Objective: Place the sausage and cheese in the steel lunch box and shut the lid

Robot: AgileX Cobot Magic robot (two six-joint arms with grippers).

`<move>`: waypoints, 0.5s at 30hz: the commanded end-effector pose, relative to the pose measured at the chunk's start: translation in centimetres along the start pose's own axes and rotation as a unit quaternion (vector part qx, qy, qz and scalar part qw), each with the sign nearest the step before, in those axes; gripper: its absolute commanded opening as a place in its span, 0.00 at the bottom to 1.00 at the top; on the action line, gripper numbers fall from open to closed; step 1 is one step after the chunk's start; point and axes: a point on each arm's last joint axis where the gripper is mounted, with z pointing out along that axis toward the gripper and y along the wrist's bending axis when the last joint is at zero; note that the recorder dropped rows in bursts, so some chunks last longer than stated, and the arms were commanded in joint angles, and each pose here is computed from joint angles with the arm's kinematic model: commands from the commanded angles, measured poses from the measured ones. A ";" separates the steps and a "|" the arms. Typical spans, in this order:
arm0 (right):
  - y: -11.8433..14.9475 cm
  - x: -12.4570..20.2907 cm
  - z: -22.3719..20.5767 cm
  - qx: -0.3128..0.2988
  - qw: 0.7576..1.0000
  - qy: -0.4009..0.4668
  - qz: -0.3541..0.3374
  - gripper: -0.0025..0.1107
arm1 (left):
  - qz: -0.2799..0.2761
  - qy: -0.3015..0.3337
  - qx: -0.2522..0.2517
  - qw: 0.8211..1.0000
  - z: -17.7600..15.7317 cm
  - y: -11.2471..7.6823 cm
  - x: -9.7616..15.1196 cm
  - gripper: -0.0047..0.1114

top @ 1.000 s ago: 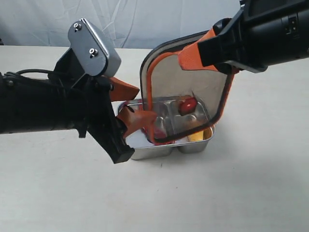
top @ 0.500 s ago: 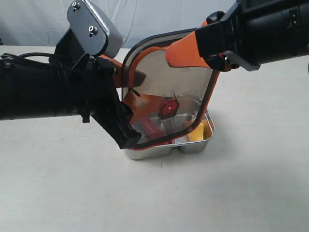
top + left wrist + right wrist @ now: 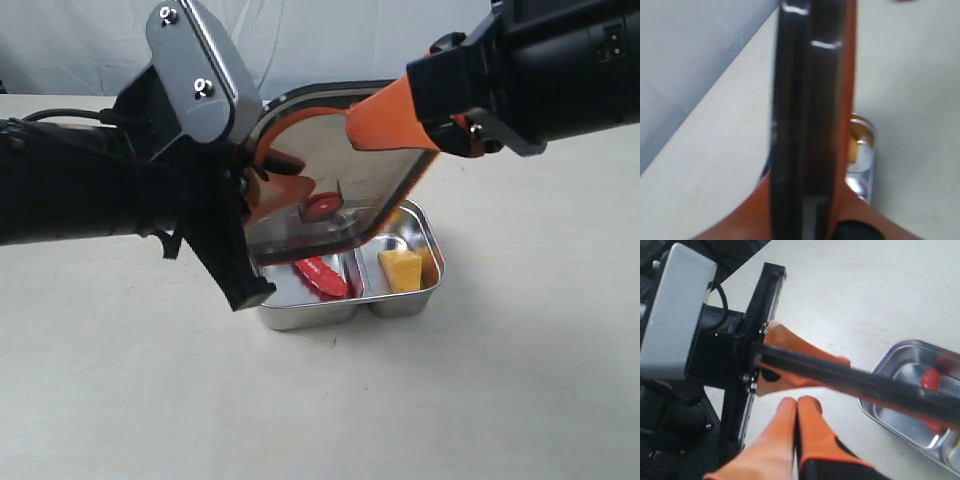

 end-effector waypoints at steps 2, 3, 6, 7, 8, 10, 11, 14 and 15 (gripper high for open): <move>-1.5 0.7 -2.1 0.140 0.988 0.013 0.059 0.01 | 0.031 0.012 -0.086 0.996 -0.1 1.4 0.6 0.04; -1.9 0.8 -2.3 0.166 0.984 0.015 0.067 0.01 | 0.034 0.012 -0.096 0.995 -0.1 1.5 0.7 0.04; -3.1 1.0 -3.1 0.247 0.966 0.013 0.081 0.01 | 0.043 0.012 -0.122 0.992 -0.2 2.0 0.6 0.04; -3.9 0.9 -3.5 0.295 0.953 0.008 0.067 0.01 | 0.055 0.012 -0.128 0.990 -0.2 2.1 0.6 0.04; -4.4 0.9 -3.4 0.314 0.947 0.009 0.061 0.01 | 0.060 0.012 -0.131 0.989 -0.2 2.2 0.6 0.04; -6.6 0.9 -3.1 0.365 0.928 0.010 0.072 0.01 | 0.064 0.011 -0.150 0.987 -0.3 2.5 0.5 0.04; -8.9 1.1 -2.4 0.381 0.918 0.026 0.105 0.01 | 0.067 0.011 -0.164 0.984 -0.4 2.8 0.5 0.04; -14.0 2.1 -0.9 0.365 0.911 0.074 0.176 0.01 | 0.089 0.014 -0.166 0.982 -0.4 2.8 0.5 0.04; -16.1 2.7 0.0 0.300 0.926 0.088 0.212 0.01 | 0.093 0.017 -0.163 0.982 -0.4 2.8 0.5 0.04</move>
